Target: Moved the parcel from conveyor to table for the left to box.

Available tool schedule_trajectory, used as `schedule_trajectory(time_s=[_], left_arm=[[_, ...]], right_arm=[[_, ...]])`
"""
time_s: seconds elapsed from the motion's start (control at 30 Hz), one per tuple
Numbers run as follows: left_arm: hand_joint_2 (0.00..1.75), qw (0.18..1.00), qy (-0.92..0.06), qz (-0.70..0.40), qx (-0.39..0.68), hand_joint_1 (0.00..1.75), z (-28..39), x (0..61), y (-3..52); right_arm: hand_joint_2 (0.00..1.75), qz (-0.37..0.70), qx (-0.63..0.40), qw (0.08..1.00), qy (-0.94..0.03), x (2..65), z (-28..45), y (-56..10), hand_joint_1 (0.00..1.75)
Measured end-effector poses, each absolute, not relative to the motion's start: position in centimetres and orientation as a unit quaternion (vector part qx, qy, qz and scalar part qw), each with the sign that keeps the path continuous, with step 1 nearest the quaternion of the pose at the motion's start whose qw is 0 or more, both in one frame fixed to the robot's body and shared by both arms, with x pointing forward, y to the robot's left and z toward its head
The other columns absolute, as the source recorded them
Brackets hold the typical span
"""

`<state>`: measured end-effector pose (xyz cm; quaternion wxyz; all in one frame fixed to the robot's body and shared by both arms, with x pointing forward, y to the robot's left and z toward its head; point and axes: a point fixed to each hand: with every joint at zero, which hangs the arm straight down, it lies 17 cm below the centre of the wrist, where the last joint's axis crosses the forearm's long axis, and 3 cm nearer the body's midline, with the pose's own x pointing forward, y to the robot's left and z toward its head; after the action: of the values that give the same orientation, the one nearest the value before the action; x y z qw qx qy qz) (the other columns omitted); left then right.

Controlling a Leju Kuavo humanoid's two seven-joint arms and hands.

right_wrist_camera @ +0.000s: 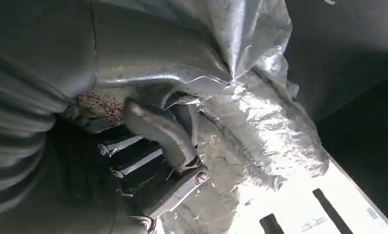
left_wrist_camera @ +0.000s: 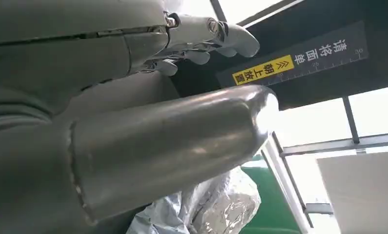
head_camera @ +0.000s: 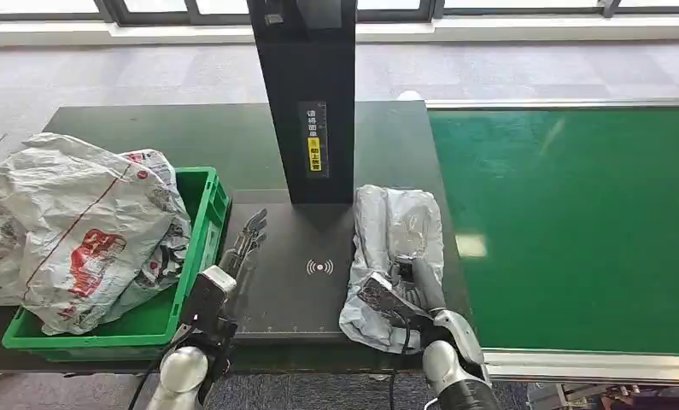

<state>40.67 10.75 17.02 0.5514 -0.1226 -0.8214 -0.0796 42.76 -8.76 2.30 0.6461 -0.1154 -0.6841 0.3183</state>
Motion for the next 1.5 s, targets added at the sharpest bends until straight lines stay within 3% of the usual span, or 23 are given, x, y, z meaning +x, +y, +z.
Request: schedule_trajectory(time_s=[0.5,0.8,0.83,0.87,0.9,1.2,1.5], left_arm=[[0.00,0.545,-0.824,-0.083,-0.134,0.00,17.5,42.2,9.9],[0.00,0.539,-0.819,-0.098,-0.169,0.00,19.3,45.1,5.7],[0.00,0.539,-0.819,-0.099,-0.169,0.00,19.3,45.2,5.5],[0.00,0.540,-0.818,-0.099,-0.170,0.00,19.3,45.3,5.3],[0.00,0.541,-0.818,-0.099,-0.170,0.00,19.2,45.3,5.3],[0.00,0.542,-0.819,-0.093,-0.165,0.00,18.8,45.4,5.3],[0.00,0.512,-0.844,-0.067,-0.146,0.00,20.2,43.7,7.6]], right_arm=[[1.75,0.273,0.037,0.657,-0.702,43.2,3.3,-4.8,1.75],[1.75,0.273,0.161,0.693,-0.648,44.2,3.7,1.2,1.75],[1.75,0.266,0.169,0.693,-0.648,44.4,4.1,1.6,1.47],[1.75,0.253,0.177,0.695,-0.650,44.7,4.6,1.7,0.17],[1.75,0.235,0.187,0.696,-0.653,45.0,5.3,1.9,0.00],[1.75,0.172,0.273,0.643,-0.694,46.4,11.6,3.7,0.00],[1.75,0.240,0.203,0.603,-0.733,45.1,11.8,4.9,0.00]])
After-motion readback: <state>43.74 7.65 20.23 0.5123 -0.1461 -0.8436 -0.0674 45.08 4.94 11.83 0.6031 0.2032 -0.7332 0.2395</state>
